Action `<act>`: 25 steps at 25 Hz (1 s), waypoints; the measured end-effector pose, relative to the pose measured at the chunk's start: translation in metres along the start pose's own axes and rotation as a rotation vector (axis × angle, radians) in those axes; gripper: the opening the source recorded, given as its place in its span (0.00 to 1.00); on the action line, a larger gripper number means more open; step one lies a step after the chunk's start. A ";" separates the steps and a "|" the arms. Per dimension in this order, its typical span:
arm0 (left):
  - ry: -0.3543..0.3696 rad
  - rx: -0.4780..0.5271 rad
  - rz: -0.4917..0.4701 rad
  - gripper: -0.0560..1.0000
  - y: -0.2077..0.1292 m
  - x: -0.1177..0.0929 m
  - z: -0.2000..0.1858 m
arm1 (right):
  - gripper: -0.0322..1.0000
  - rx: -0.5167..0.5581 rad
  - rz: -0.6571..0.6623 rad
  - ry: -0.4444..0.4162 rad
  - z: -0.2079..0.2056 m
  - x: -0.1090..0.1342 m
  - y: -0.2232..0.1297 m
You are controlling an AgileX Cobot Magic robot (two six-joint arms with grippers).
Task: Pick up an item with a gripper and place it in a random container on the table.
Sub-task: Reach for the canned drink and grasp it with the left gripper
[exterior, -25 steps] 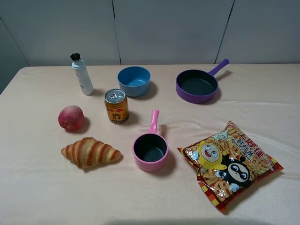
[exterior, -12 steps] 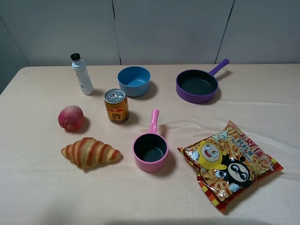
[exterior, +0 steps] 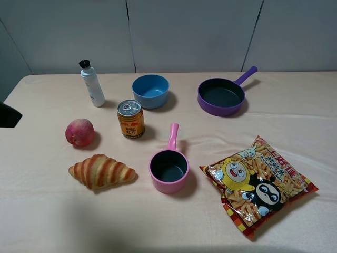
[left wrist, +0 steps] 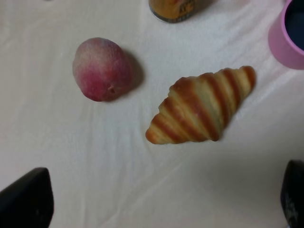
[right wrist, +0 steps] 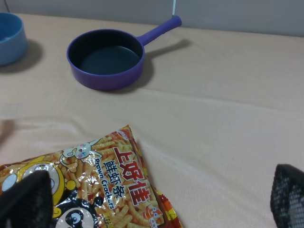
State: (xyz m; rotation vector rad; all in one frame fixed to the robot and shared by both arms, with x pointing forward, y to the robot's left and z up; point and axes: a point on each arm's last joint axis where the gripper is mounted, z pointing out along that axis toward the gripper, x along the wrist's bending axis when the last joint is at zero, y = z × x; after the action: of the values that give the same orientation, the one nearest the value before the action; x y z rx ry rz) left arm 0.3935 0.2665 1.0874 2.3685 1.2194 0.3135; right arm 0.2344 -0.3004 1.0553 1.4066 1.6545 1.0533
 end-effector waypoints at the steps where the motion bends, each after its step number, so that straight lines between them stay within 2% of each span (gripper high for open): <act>1: -0.005 0.009 0.002 0.96 0.003 0.003 0.003 | 0.70 0.000 0.000 0.000 0.000 0.000 0.000; 4: -0.028 0.049 0.026 0.95 0.014 0.009 0.014 | 0.70 0.000 0.000 0.000 0.000 0.000 0.000; 12: -0.035 0.134 0.191 0.95 0.055 0.015 0.044 | 0.70 0.000 0.000 0.000 0.000 0.000 0.000; 25: -0.088 0.198 0.377 0.93 0.126 0.000 0.103 | 0.70 0.000 0.000 0.000 0.000 0.000 0.000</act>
State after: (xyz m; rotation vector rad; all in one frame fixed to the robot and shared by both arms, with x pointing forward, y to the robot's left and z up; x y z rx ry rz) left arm 0.5242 0.1727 1.0597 2.7503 0.7894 0.2109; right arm 0.2344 -0.3004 1.0553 1.4066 1.6545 1.0533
